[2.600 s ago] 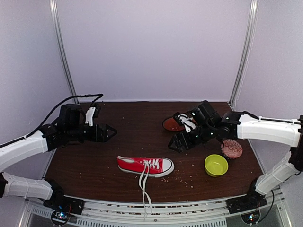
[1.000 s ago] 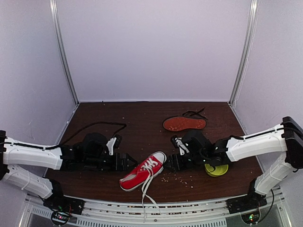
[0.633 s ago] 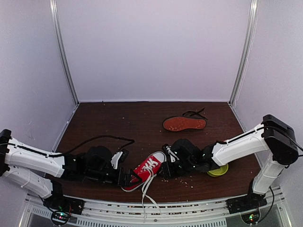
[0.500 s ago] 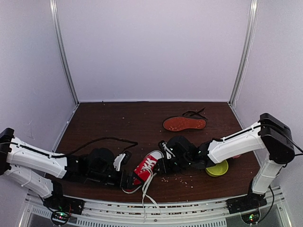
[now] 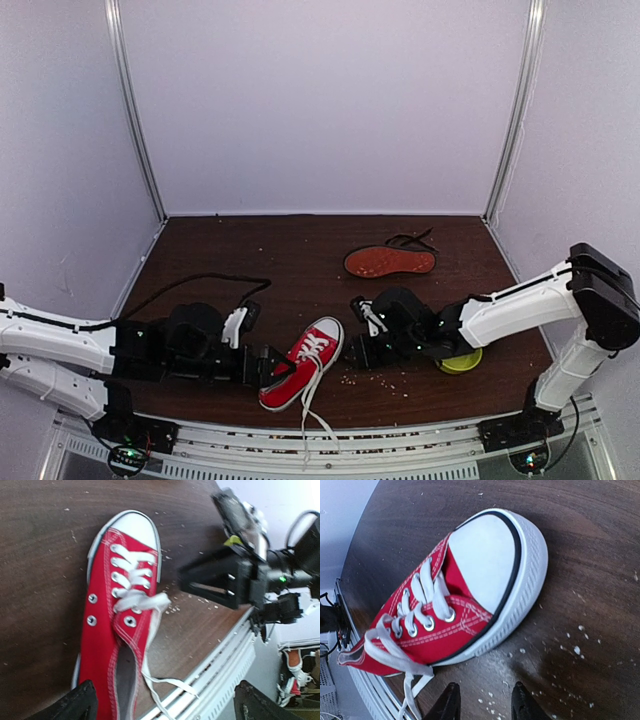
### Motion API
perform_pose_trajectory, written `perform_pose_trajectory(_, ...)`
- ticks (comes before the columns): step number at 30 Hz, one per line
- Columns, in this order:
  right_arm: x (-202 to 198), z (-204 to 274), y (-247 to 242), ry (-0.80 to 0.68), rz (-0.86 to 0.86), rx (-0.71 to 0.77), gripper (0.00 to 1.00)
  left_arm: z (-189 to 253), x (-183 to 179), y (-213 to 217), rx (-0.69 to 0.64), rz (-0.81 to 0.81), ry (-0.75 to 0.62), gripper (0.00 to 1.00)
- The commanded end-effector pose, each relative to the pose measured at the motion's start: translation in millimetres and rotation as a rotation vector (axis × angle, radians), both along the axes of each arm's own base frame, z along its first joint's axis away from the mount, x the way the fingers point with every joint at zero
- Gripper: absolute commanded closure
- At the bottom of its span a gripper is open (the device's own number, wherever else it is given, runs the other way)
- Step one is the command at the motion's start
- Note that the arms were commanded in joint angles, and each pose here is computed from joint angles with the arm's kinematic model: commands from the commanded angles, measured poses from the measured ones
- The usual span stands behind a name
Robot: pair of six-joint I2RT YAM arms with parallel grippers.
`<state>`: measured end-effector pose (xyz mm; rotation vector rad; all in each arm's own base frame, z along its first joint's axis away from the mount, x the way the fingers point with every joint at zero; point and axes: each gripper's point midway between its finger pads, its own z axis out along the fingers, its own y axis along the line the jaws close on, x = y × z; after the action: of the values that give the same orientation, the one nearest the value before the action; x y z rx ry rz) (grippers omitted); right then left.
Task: Tie the shoes
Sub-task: Adjust the shoe at the center of the board.
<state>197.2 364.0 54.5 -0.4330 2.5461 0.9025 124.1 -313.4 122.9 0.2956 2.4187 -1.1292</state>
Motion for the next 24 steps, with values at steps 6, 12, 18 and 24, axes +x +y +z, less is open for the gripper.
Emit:
perform_pose_trajectory(6,-41,19,-4,-0.019,0.052,0.053,0.60,-26,19,-9,0.092,-0.022,0.010,0.02)
perform_pose_trajectory(12,-53,24,42,-0.007,0.113,0.129,0.62,-41,4,-21,0.051,-0.079,0.112,0.04)
perform_pose_trajectory(18,-61,11,68,0.014,0.158,0.112,0.62,-53,-21,-34,0.037,-0.146,0.183,0.05)
perform_pose_trajectory(24,-55,-2,65,0.007,0.130,0.062,0.64,-61,-38,-55,0.029,-0.217,0.225,0.06)
